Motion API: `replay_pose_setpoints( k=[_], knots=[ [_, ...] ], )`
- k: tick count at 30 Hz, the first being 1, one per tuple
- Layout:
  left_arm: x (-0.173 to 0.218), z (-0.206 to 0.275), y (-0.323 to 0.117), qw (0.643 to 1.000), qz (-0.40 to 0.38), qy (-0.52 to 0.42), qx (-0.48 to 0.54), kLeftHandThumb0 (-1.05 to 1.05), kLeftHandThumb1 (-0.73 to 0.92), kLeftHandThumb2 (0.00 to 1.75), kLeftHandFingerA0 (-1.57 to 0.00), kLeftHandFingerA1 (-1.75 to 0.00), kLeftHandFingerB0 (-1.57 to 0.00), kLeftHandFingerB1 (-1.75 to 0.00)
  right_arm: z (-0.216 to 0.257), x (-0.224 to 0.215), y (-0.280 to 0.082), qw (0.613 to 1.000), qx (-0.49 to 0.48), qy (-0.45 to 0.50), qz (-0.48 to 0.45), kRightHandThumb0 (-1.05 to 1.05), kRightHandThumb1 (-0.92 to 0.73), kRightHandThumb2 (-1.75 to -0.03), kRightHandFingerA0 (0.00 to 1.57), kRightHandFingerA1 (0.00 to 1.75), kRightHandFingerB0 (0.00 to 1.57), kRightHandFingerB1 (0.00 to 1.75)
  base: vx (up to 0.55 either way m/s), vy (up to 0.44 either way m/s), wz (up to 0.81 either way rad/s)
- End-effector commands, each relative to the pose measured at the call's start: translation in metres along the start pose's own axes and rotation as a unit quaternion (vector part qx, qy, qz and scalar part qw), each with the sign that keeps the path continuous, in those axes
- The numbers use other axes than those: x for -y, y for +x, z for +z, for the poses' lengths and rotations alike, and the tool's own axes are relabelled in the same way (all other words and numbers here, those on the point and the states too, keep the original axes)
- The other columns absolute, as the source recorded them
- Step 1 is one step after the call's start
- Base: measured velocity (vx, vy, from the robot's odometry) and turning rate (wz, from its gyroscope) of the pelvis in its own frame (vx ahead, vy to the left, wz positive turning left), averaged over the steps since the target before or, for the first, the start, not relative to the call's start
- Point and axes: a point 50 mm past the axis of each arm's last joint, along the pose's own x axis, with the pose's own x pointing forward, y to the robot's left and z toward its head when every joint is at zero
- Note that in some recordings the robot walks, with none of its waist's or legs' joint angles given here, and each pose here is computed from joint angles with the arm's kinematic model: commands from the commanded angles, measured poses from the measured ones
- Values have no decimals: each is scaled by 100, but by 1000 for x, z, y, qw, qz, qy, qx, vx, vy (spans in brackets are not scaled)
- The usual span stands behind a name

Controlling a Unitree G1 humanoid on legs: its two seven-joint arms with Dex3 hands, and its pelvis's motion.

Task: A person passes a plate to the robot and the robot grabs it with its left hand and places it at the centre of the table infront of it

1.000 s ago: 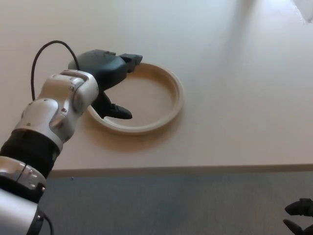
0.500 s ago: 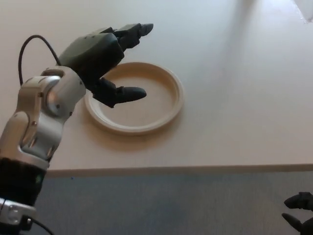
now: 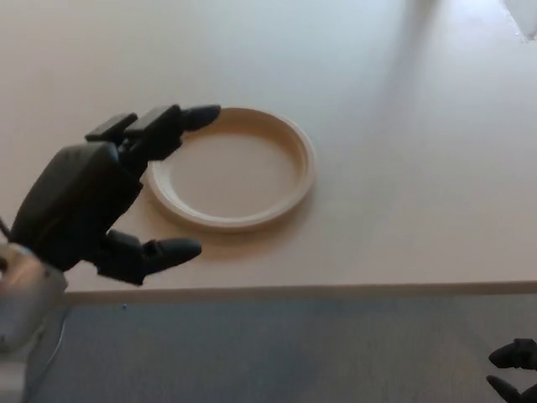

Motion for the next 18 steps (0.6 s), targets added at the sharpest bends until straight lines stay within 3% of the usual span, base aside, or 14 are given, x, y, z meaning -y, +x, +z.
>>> replay_pose_setpoints(
  k=[1,6,7,10,11,13,14,15,16,18],
  knots=[
    [19,-2,-43,999,-32,-27,22,-54,45,55,-41,-41,-28,-32,-21,-10,-5,999,-34,5,13,-83,-65,-103,35,64,16,52,0,0,0],
    [45,-32,-60,995,-77,-22,-65,-55,48,55,-53,-43,-41,-35,-24,-12,-6,999,-35,-4,18,-83,-66,-100,26,60,17,52,0,0,0],
    [48,-38,-63,993,-82,-20,-77,-56,49,56,-53,-43,-44,-36,-25,-13,-6,999,-36,-7,17,-85,-86,-63,32,57,20,42,0,0,0],
    [58,-54,-71,989,-92,-21,-111,-54,48,55,-54,-43,-47,-37,-26,-16,-6,999,-39,-17,18,-87,-87,-66,46,66,21,43,0,0,0],
    [63,-62,-75,987,-97,-23,-127,-55,40,78,-50,-55,-36,-46,-27,-18,-6,999,-39,-16,20,-84,-66,-104,35,64,17,51,0,0,0],
    [76,-83,-86,979,-106,-33,-172,-54,42,79,-47,-54,-35,-46,-28,-20,-6,999,-40,-15,24,-85,-66,-103,34,63,18,51,0,0,0],
    [82,-91,-92,975,-106,-40,-192,-53,41,78,-46,-54,-34,-46,-29,-21,-6,999,-42,-17,25,-85,-87,-66,38,58,21,42,0,0,0],
    [86,-96,-98,972,-104,-44,-204,-53,41,78,-46,-54,-34,-46,-30,-24,-7,998,-44,-18,28,-85,-87,-66,38,58,21,42,0,0,0],
    [90,-101,-102,969,-98,-50,-220,-47,52,55,-49,-41,-44,-37,-30,-24,-7,998,-44,-17,30,-84,-67,-102,32,62,19,52,0,0,0],
    [99,-111,-112,962,-91,-59,-252,-46,52,55,-48,-41,-43,-36,-32,-27,-7,998,-46,-13,34,-84,-67,-102,32,62,18,51,0,0,0]
  ],
)
